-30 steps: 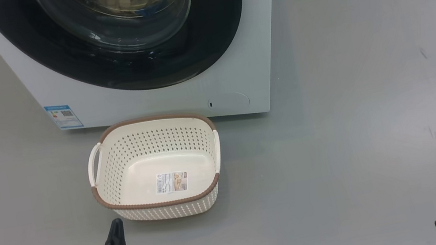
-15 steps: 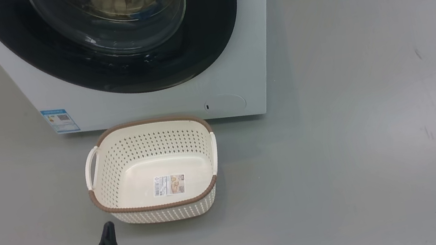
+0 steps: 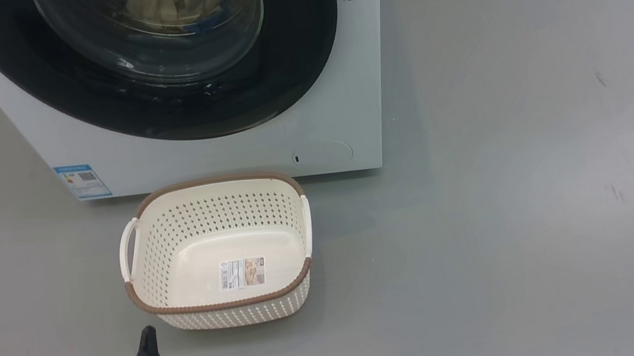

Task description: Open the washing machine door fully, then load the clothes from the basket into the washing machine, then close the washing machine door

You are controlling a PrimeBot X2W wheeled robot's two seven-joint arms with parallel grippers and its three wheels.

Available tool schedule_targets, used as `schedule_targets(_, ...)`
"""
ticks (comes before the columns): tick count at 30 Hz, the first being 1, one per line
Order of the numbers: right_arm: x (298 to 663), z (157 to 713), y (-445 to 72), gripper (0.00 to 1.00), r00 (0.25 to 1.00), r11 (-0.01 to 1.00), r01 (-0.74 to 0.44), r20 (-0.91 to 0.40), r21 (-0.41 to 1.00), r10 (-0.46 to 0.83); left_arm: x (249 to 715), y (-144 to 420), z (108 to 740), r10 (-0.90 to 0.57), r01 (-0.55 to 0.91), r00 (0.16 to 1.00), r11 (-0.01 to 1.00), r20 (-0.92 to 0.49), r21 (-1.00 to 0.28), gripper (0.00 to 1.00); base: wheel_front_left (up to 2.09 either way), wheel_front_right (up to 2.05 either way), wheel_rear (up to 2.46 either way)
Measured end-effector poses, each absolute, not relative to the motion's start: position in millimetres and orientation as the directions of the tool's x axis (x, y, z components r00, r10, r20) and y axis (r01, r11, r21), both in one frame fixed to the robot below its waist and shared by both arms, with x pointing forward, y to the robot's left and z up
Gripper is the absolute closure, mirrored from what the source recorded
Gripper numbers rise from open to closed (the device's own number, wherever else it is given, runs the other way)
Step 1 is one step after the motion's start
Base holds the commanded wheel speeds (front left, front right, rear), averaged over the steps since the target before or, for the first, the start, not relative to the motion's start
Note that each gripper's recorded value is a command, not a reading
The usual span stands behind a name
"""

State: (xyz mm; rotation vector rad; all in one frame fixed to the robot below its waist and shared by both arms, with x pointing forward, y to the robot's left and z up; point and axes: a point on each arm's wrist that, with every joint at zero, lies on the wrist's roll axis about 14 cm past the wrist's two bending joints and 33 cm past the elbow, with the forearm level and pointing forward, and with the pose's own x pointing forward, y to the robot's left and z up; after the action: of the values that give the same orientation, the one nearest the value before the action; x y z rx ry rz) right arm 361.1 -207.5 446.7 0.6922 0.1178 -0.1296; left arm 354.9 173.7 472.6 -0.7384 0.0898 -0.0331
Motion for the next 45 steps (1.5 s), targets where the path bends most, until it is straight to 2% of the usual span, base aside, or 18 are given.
schedule_targets(20,362.3,449.5,-209.8,1.00,0.983,0.594,0.180,-0.163,0.784,-0.084,359.6,180.8,471.5,-0.031,-0.058,0.995,0.579,-0.093,-0.814,1.00,0.00,0.00,0.00)
schedule_targets(45,368.3,460.3,-209.5,1.00,0.987,0.366,0.159,-0.144,0.917,-0.069,365.9,183.9,471.8,-0.029,-0.090,0.994,0.367,-0.108,-0.926,1.00,0.00,0.00,0.00)
